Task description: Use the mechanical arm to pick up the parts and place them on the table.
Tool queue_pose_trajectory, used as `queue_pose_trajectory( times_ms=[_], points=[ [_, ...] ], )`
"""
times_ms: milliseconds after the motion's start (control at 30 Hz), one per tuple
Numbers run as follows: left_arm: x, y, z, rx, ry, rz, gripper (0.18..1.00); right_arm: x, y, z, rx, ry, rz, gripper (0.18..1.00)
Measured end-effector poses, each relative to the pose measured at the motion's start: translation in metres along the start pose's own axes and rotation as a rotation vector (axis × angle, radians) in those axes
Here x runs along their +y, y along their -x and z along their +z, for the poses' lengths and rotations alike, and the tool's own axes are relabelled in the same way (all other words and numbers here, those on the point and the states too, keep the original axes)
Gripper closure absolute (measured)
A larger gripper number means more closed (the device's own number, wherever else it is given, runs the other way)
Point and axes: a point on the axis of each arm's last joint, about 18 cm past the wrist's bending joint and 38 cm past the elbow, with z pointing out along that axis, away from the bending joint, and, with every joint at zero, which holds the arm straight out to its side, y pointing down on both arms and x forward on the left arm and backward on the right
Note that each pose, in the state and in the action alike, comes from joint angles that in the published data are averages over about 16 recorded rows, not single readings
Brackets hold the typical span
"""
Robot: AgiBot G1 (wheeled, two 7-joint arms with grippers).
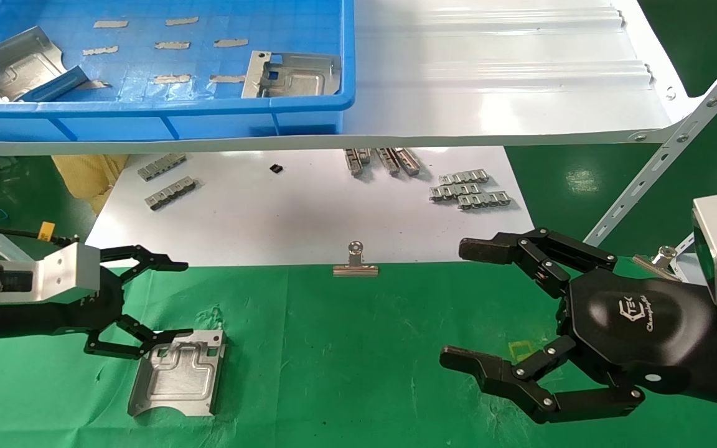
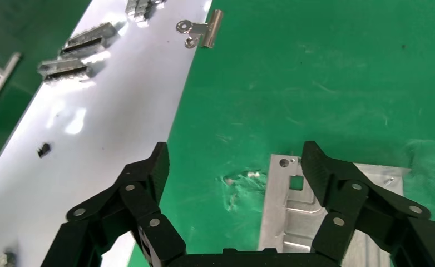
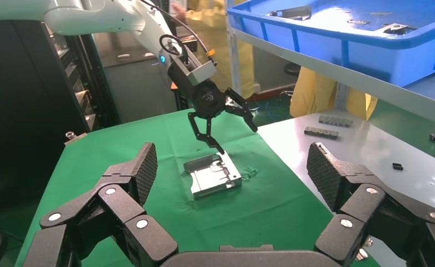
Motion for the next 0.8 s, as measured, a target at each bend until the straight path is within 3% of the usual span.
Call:
queue_pose_trajectory(
  times_ms=[433, 800],
  points=[
    [-0.019, -0.009, 0.011, 0.001, -0.121, -0.056, 0.219, 0.000, 0.000, 0.000, 0.000, 0.000, 0.000, 0.178],
    [-0.044, -0.022, 0.013, 0.012, -0.236, -0.112, 0.185, 0.000, 0.000, 0.000, 0.000, 0.000, 0.000, 0.178]
  ],
)
